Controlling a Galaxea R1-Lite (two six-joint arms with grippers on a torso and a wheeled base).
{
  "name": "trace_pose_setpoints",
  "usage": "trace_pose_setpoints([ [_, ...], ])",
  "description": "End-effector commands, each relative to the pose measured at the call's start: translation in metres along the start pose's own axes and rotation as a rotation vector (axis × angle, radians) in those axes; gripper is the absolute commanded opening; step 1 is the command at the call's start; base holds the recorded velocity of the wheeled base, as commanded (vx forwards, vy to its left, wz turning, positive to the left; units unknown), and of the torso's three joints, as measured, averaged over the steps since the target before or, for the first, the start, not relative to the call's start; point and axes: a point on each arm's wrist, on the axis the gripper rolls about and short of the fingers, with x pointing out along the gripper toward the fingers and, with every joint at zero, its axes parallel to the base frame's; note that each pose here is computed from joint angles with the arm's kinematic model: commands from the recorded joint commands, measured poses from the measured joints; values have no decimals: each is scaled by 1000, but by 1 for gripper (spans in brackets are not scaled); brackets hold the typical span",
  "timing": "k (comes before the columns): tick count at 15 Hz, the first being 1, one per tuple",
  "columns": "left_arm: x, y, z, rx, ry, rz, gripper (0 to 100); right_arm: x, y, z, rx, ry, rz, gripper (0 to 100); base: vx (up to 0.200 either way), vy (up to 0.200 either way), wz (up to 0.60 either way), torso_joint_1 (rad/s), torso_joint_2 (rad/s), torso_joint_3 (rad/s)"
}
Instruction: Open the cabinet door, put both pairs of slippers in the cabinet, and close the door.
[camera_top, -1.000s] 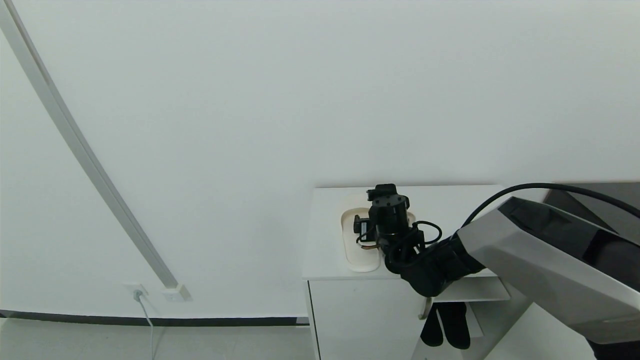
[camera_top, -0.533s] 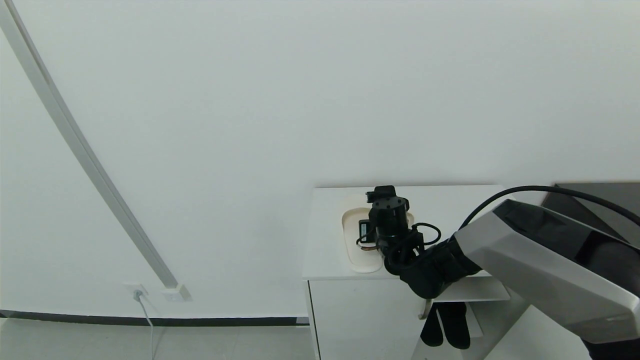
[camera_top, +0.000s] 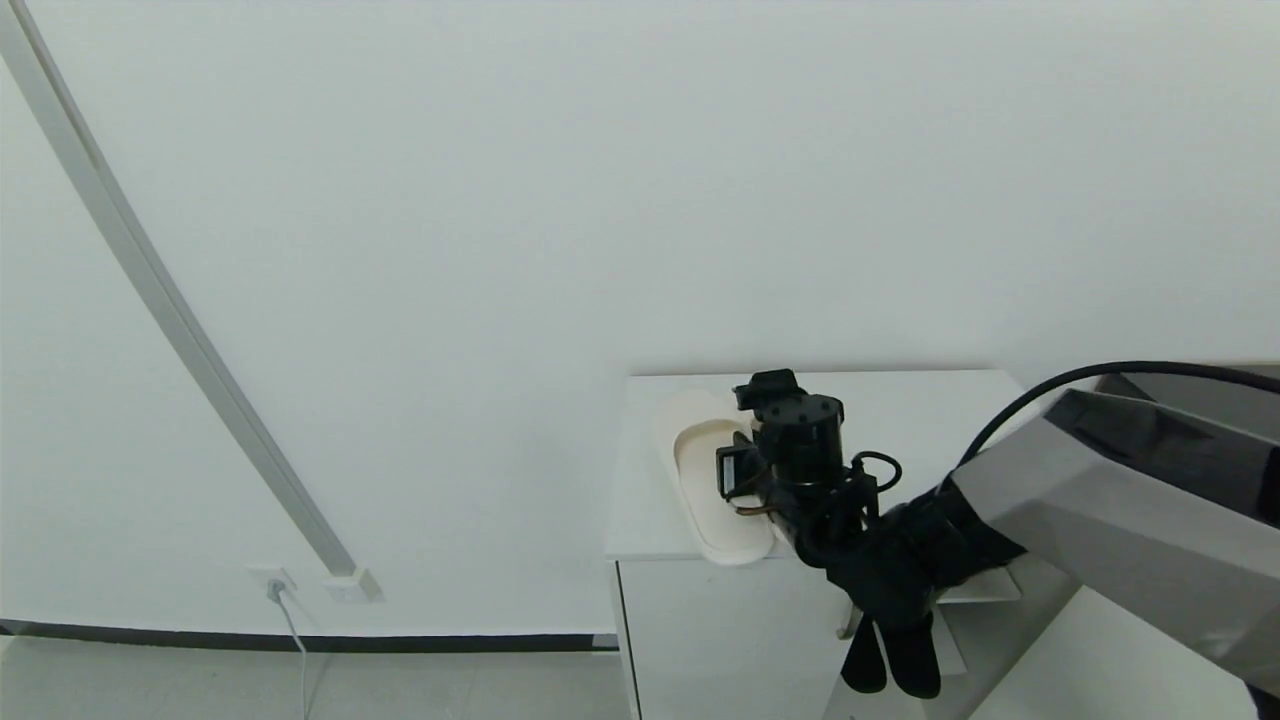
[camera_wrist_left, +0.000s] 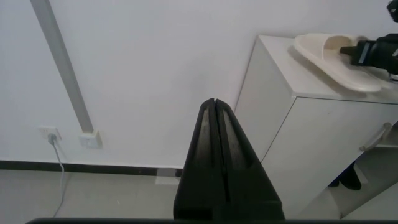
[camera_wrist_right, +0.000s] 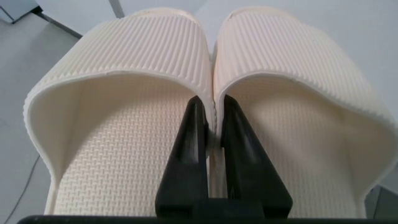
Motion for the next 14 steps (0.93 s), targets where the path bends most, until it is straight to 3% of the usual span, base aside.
trace_pose_setpoints([
  [1, 0, 0, 0, -1, 2, 3, 0, -70, -17, 28, -34, -29, 218, 0, 0, 0, 0, 0, 0, 0],
  [4, 0, 0, 0, -1, 0, 1, 0, -114, -36, 35, -52, -13, 351, 0, 0, 0, 0, 0, 0, 0],
  [10, 0, 0, 0, 0, 0, 0, 0, -119, -36, 30, -61, 6, 356, 0, 0, 0, 0, 0, 0, 0],
  [14, 0, 0, 0, -1, -1, 0, 0, -116, -33, 24, -69, 27, 357, 0, -200, 0, 0, 8, 6, -2],
])
